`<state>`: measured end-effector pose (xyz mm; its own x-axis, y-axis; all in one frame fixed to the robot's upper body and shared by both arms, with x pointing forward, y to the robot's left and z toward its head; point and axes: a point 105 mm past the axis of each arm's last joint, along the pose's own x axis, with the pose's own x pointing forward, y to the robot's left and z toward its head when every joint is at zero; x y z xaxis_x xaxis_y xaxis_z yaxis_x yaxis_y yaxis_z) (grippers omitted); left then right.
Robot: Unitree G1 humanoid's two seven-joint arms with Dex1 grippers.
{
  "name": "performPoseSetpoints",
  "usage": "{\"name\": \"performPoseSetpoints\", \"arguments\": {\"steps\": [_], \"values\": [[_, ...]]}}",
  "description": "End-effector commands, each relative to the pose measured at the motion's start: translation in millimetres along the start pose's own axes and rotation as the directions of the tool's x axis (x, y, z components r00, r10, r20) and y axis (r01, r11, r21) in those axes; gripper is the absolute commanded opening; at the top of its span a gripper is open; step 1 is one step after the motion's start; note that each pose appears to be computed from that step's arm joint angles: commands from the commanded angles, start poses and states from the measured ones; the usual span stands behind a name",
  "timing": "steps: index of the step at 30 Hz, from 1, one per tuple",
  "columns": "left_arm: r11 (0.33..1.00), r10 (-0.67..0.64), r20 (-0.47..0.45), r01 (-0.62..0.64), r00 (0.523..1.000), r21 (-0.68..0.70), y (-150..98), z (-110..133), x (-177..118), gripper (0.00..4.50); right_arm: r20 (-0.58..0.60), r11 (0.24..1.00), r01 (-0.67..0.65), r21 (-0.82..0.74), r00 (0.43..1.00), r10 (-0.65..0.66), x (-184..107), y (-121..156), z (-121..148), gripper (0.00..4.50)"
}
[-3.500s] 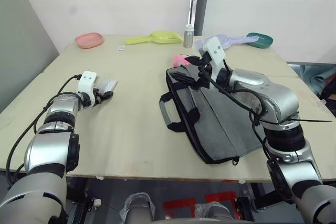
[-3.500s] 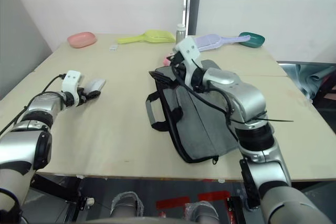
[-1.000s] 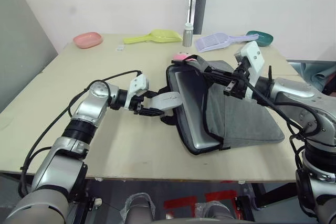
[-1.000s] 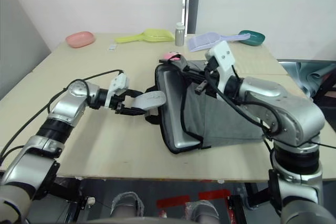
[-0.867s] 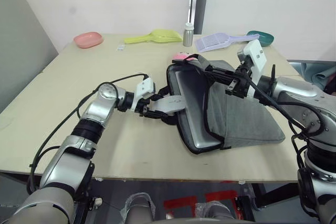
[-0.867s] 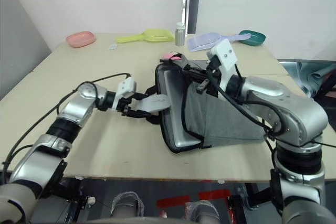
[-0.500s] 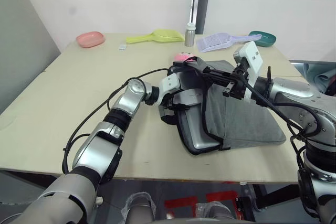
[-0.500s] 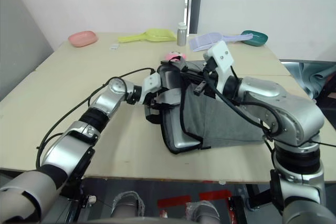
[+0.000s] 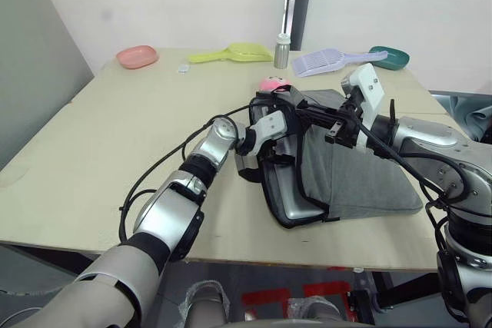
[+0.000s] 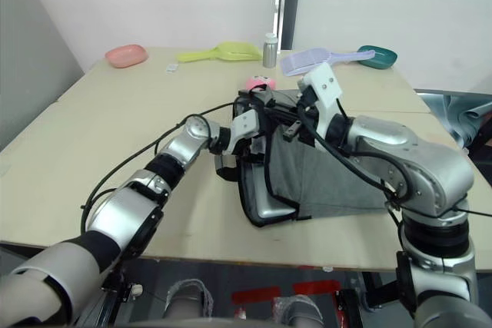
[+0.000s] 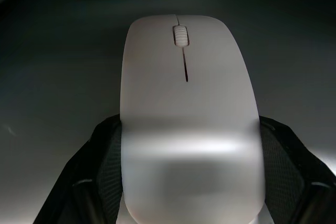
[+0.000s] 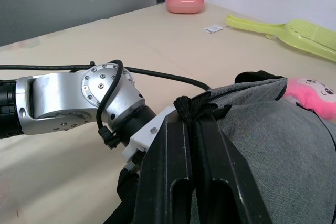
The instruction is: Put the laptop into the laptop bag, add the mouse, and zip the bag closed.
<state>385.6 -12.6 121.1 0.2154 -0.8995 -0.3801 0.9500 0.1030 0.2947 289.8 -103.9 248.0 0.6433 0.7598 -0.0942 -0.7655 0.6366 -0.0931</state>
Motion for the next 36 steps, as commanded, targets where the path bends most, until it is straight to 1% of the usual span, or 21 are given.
{"name": "performPoseSetpoints", "arguments": {"steps": [1, 5, 7, 9, 12, 16, 18, 23, 26, 29, 31, 33, 36], "values": [[1.000, 0.019, -0.007, -0.019, 1.000, 0.016, 3.2, 2.2, 3.3, 2.85, 0.070, 0.998, -0.011, -0.069, 0.997, 0.016, -5.1, 7.8, 18.8, 0.04], [1.000, 0.022, 0.000, -0.022, 1.000, -0.014, 2.4, 1.0, 6.2, 2.85, 0.065, 0.998, -0.012, -0.068, 0.998, 0.017, -5.1, 8.5, 17.9, 0.04], [0.999, 0.025, 0.022, -0.024, 0.999, -0.038, 2.4, 3.2, 7.1, 3.87, 0.065, 0.998, -0.012, -0.066, 0.998, 0.016, -5.1, 8.6, 17.8, 0.00], [0.998, 0.026, 0.048, -0.024, 0.999, -0.055, 2.5, 7.2, 8.3, 4.48, 0.064, 0.998, -0.012, -0.065, 0.998, 0.016, -5.0, 8.7, 17.6, 0.00], [0.998, 0.021, 0.065, -0.017, 0.998, -0.064, 1.8, 10.0, 8.8, 4.48, 0.063, 0.998, -0.014, -0.065, 0.998, 0.018, -5.0, 9.4, 17.3, 0.00], [0.998, 0.030, 0.078, -0.025, 0.996, -0.060, 4.9, 9.7, 0.7, 4.48, 0.060, 0.998, -0.015, -0.062, 0.998, 0.019, -5.5, 9.8, 16.3, 0.00], [0.998, 0.044, 0.099, -0.039, 0.994, -0.052, 8.9, 10.6, -9.9, 4.48, 0.057, 0.998, -0.011, -0.060, 0.998, 0.014, -6.4, 9.1, 15.5, 0.00], [0.999, 0.037, 0.173, -0.032, 0.984, -0.029, 8.6, 18.6, -41.9, 4.48, 0.057, 0.998, -0.008, -0.059, 0.998, 0.011, -9.1, 9.7, 14.7, 0.00], [0.996, 0.054, 0.250, -0.036, 0.967, -0.076, 9.1, 30.6, -71.8, 4.48, 0.053, 0.998, -0.011, -0.058, 0.998, 0.014, -10.0, 10.3, 14.0, 0.00], [0.994, 0.038, 0.284, -0.006, 0.958, -0.111, 1.9, 38.8, -97.7, 4.48, 0.052, 0.998, -0.016, -0.055, 0.998, 0.018, -10.1, 10.7, 13.6, 0.00], [0.987, -0.001, 0.317, 0.051, 0.949, -0.149, -8.5, 45.6, -120.4, 4.48, 0.048, 0.998, -0.019, -0.054, 0.999, 0.022, -9.7, 11.1, 12.6, 0.00], [0.972, -0.081, 0.342, 0.151, 0.936, -0.182, -27.2, 49.6, -145.6, 4.48, 0.045, 0.998, -0.022, -0.053, 0.999, 0.024, -9.2, 11.3, 11.8, 0.00], [0.962, -0.094, 0.321, 0.169, 0.942, -0.214, -41.4, 43.1, -179.1, 4.48, 0.043, 0.999, -0.026, -0.048, 0.999, 0.028, -8.7, 11.7, 10.1, 0.00]]}}
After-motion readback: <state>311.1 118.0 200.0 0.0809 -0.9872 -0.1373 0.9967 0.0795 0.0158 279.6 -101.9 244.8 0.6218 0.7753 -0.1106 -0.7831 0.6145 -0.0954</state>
